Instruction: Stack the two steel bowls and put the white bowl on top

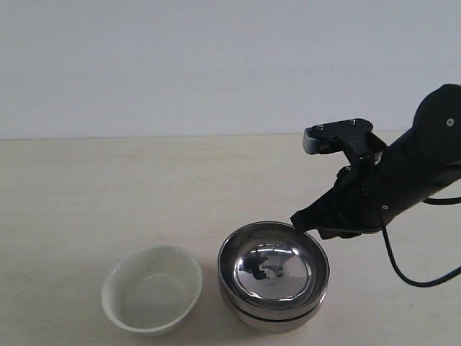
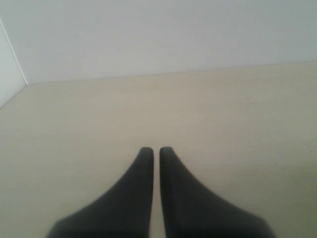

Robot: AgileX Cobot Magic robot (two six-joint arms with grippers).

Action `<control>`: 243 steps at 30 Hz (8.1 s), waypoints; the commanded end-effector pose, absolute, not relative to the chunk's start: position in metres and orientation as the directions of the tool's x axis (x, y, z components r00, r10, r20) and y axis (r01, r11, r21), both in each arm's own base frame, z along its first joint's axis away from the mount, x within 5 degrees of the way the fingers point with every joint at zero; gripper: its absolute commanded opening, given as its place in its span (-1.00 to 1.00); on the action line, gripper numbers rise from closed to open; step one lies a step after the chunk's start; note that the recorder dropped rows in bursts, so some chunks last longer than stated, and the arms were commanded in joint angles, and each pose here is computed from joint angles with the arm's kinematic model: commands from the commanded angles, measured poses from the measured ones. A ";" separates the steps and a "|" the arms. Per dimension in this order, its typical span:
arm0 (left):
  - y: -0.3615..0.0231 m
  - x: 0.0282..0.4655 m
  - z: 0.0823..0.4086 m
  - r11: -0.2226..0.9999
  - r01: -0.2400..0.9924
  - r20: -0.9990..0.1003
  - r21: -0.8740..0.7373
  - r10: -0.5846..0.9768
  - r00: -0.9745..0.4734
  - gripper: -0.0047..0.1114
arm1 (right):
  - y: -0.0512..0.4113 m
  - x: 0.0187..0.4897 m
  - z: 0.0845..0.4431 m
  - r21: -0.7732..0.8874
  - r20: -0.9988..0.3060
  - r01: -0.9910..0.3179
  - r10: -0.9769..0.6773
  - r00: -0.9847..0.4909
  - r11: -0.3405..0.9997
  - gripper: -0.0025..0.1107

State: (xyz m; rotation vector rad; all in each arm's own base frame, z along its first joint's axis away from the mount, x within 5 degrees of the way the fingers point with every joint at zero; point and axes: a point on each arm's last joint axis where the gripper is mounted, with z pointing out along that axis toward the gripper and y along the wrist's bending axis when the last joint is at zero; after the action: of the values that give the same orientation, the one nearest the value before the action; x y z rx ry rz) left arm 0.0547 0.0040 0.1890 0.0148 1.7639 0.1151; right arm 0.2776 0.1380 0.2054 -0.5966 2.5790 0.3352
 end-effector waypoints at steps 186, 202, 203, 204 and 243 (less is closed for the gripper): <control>0.004 0.055 0.188 0.995 -0.057 -0.978 0.082 0.069 -0.195 -0.85 | 0.008 0.053 0.182 -0.007 -0.967 -0.162 -0.048 -0.251 0.987 -0.96; 0.005 0.055 0.188 0.990 -0.054 -0.973 0.133 0.120 -0.196 -0.85 | 0.009 0.053 0.182 0.032 -0.967 -0.158 -0.010 -0.253 0.987 -0.96; 0.006 0.055 0.189 0.974 -0.051 -0.958 0.223 0.209 -0.199 -0.85 | 0.009 0.053 0.182 0.032 -0.967 -0.158 -0.010 -0.253 0.987 -0.96; 0.007 0.055 0.190 0.958 -0.050 -0.944 0.281 0.267 -0.193 -0.85 | 0.009 0.053 0.182 0.032 -0.967 -0.158 -0.010 -0.253 0.987 -0.96; 0.004 0.048 0.347 0.991 -0.048 -0.956 -0.125 -0.108 0.271 -0.85 | 0.009 0.053 0.182 0.033 -0.967 -0.158 -0.008 -0.254 0.987 -0.96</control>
State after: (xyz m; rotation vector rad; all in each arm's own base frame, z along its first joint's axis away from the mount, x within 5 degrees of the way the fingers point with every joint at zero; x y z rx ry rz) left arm 0.0335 0.0007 0.3428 -0.0917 1.0982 -0.0622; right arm 0.0530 0.0090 0.1816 -0.1285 1.8324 0.1405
